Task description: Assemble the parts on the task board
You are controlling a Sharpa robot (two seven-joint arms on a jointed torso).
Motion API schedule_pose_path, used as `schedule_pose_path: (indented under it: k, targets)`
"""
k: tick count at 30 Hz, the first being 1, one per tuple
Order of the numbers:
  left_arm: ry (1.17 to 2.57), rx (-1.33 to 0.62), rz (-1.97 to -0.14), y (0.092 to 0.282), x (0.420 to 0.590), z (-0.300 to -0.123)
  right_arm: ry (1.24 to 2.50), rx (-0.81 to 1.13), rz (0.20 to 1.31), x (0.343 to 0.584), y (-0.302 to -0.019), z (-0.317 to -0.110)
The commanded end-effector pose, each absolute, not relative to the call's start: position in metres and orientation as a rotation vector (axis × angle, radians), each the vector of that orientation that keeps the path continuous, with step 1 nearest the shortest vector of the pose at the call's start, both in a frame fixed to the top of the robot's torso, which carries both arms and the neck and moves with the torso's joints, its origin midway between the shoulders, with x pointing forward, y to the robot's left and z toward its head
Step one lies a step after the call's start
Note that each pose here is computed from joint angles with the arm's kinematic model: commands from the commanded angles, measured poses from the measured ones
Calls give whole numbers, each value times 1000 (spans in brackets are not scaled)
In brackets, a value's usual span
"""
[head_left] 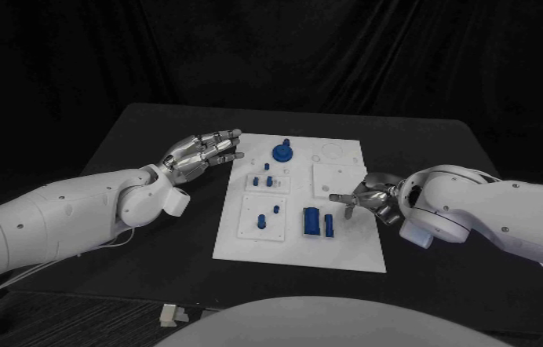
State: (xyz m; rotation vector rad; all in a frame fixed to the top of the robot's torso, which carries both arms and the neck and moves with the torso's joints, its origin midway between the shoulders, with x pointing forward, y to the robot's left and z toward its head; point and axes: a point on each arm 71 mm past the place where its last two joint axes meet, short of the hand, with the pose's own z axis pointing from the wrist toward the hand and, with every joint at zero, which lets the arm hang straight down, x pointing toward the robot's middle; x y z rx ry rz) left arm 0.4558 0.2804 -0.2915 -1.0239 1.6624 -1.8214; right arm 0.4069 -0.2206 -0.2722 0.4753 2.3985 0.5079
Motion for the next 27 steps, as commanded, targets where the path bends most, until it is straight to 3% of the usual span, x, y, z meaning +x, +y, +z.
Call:
schedule_pose_path:
  k: [1, 14, 27]
  targets:
    - [1650, -1026, -1843, 279, 455, -291, 2338, 477, 544, 409, -221, -264]
    - [1650, -1027, -1845, 279, 455, -291, 2456, 424, 491, 408, -217, -279]
    - [1653, -1027, -1845, 278, 455, -291, 2478, 432, 482, 407, -212, -288]
